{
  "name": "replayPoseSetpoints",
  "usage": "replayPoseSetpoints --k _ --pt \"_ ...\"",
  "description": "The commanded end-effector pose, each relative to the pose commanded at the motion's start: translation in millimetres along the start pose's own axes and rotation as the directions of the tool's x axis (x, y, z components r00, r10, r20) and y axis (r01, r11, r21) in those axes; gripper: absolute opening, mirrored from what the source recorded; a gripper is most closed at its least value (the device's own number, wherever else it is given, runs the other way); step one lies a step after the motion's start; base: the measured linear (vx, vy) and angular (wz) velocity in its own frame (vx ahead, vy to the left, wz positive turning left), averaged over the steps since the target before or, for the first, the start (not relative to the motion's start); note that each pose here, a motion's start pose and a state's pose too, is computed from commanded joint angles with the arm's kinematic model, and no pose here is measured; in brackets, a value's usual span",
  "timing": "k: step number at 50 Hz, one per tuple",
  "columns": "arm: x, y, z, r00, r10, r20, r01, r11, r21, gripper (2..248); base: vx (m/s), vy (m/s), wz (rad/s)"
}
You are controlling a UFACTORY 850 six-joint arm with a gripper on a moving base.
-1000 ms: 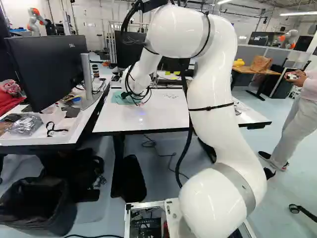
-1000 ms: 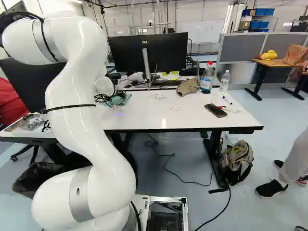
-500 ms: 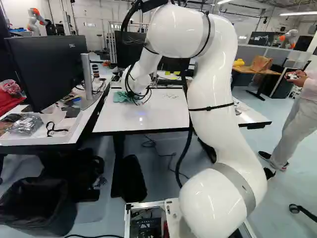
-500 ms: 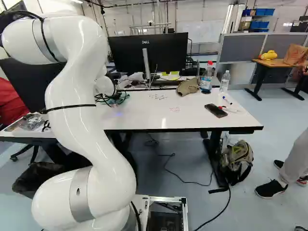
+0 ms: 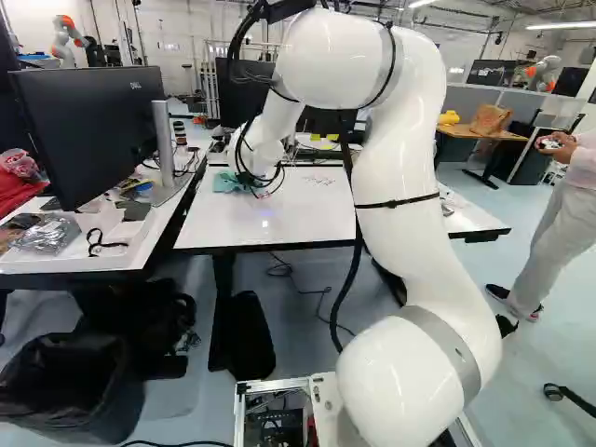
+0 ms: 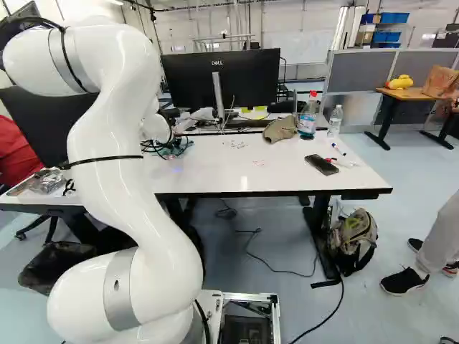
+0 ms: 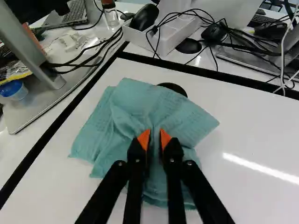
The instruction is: Clean the table with the green towel
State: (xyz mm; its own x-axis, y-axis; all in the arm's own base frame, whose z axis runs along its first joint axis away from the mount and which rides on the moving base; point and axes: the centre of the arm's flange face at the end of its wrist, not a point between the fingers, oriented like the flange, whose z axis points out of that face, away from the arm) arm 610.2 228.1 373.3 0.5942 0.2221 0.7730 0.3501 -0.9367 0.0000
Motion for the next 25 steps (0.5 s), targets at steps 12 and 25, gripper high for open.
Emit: replayPoseSetpoints --k 12,25 --pt "0.0 0.0 0.0 1.0 0.0 0.0 0.0 1.0 0.0 139 0.0 0.0 0.0" --pt "0.0 0.0 0.0 1.0 0.0 0.0 0.0 1.0 0.0 215 0.0 0.0 0.0"
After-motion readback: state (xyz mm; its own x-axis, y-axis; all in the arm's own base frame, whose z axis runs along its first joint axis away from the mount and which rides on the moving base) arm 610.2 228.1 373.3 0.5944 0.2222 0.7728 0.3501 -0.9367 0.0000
